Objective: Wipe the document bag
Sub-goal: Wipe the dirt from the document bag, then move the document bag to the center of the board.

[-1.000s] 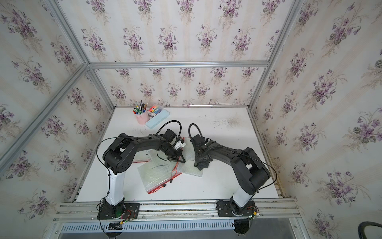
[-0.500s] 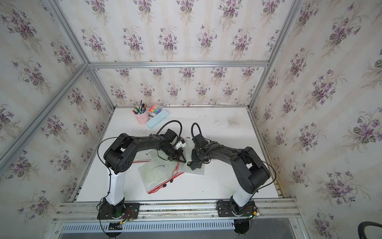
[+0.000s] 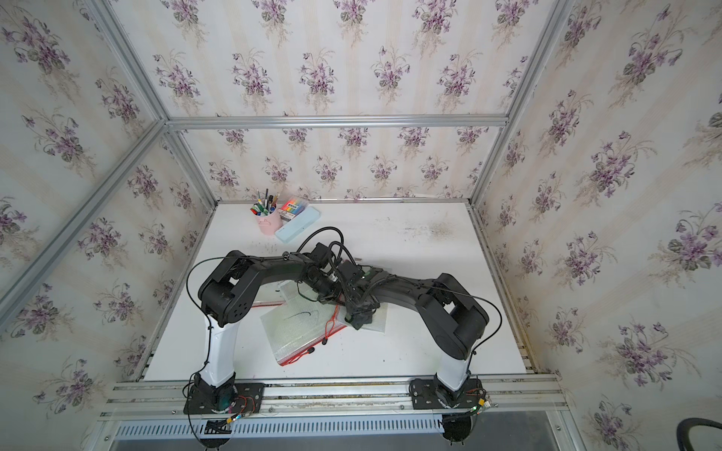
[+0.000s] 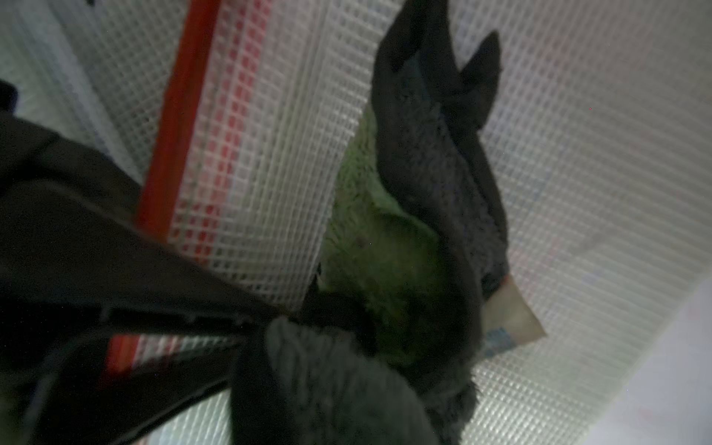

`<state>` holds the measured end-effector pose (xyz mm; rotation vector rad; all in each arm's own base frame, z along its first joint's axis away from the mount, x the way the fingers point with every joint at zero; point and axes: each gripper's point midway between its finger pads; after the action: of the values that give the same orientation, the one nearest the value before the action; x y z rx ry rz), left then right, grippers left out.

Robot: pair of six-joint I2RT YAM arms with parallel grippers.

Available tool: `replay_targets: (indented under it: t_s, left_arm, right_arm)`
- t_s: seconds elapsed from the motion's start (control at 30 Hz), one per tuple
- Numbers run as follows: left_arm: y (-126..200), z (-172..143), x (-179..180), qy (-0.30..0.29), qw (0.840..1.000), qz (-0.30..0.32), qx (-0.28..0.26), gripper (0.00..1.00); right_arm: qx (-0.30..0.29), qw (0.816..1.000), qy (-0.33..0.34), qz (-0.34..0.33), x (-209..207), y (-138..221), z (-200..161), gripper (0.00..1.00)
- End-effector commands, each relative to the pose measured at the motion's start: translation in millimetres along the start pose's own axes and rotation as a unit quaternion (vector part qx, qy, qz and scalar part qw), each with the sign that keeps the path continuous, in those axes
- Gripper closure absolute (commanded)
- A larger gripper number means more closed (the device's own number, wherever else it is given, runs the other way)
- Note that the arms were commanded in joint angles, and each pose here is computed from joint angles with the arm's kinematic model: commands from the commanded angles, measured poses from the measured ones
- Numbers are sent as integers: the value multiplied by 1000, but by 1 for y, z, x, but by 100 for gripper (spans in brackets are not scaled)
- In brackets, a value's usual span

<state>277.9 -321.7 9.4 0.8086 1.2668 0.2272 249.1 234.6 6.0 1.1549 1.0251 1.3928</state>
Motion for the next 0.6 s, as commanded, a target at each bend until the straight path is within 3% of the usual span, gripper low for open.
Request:
replay_targets:
  t_s: [0.0, 0.13, 0.3, 0.47, 0.57]
  left_arm:
    - [-2, -22, 32, 42, 996, 76, 33, 100]
    - [0, -25, 32, 41, 995, 81, 36, 100]
    - [18, -8, 5, 26, 996, 83, 20, 100]
    - [41, 45, -52, 1, 998, 61, -35, 100]
    - [31, 79, -72, 2, 997, 49, -55, 100]
  right_arm:
    - [6, 991, -61, -115, -91, -6, 1, 91]
    - [-41, 981, -114, -149, -146, 18, 37, 91]
    - [-114, 974, -141, -136, -166, 57, 95, 91]
    - [-191, 963, -155, -114, -174, 119, 133, 91]
    - [-216, 956, -165, -114, -189, 148, 142, 90]
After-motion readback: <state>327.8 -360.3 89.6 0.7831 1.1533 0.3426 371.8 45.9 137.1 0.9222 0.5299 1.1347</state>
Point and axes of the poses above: each gripper's point midway between its finger pads, its own y axis back along the fingers, its own x axis along the line the jaws close on, z = x × y, and after that the axes turned 9 degrees about -y, right-handed
